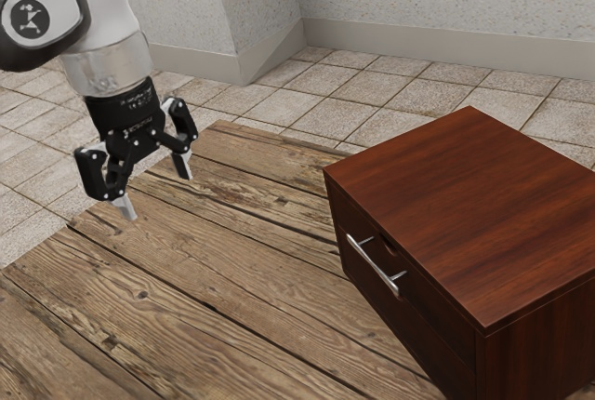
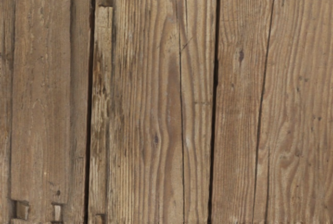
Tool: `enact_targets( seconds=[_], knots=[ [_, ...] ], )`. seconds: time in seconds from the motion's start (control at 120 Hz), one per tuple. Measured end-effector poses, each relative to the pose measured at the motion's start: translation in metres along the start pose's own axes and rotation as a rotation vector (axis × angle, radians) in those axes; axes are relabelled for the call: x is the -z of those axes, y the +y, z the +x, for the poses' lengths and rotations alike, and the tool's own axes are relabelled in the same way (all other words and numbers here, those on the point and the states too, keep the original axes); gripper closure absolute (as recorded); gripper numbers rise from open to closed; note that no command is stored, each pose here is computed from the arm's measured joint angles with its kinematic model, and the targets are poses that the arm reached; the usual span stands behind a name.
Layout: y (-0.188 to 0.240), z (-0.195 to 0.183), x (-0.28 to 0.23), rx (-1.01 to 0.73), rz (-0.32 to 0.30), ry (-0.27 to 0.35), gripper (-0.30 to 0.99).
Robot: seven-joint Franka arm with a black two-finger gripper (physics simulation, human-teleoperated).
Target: Pull the drawer handle with one arm to open the drawer
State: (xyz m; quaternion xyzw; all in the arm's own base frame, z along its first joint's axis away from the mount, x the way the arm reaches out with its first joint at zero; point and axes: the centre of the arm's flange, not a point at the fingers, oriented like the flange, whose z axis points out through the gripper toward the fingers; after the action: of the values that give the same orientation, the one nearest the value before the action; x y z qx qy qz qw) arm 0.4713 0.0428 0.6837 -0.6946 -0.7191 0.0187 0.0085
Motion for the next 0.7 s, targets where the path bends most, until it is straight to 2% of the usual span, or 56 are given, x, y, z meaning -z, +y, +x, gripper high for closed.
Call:
enact_targets(
  seconds=[0.15,0.217,0.383,0.508,0.7],
  knots=[
    [0.010,-0.016,-0.031,-0.004,0.020,0.006,0.00],
    [0.011,-0.042,-0.036,-0.047,0.009,0.005,0.00],
    [0.018,-0.092,-0.046,-0.125,-0.041,0.001,0.00],
    [0.013,-0.101,-0.075,-0.132,-0.075,-0.021,0.00],
    [0.015,-0.117,-0.086,-0.146,-0.175,-0.058,0.00]
  ],
)
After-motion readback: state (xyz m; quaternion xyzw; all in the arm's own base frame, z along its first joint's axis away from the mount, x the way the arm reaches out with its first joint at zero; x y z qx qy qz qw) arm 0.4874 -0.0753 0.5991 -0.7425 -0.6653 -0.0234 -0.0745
